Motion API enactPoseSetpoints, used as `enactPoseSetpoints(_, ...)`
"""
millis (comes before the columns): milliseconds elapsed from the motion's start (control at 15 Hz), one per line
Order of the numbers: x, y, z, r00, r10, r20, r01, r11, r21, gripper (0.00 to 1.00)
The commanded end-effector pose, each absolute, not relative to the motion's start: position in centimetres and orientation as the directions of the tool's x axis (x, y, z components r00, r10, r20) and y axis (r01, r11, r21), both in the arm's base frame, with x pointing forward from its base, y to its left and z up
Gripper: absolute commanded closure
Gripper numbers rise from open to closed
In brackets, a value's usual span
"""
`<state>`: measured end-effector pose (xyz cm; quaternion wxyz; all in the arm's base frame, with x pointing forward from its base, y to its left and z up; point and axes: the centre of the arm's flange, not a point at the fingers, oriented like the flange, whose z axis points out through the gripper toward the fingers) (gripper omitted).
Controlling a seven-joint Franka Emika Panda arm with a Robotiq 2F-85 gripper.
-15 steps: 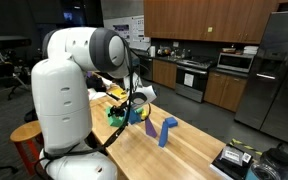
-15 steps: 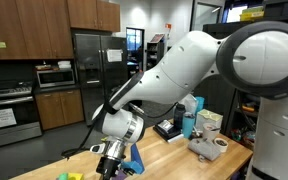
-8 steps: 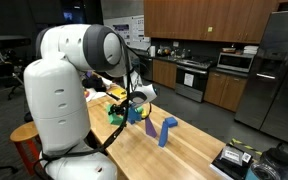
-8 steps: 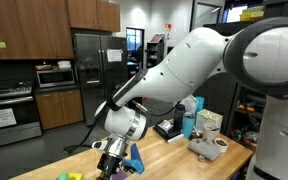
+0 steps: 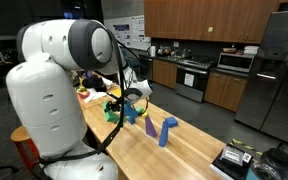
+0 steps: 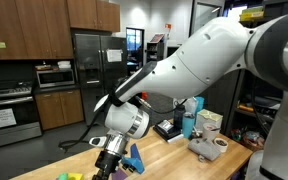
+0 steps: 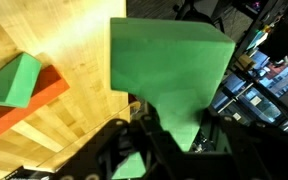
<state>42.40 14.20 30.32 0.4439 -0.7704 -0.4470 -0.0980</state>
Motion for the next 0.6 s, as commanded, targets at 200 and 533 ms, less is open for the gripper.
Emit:
enactPoseSetpoints(200,39.8,19.1,30.4,0.554,0.62,0.556,0.778,-0.148,-0.61,0.81)
enactPoseSetpoints(533,39.4,18.6,28.9,0.609,0.632,0.479,0.705,-0.154,-0.692,0.81)
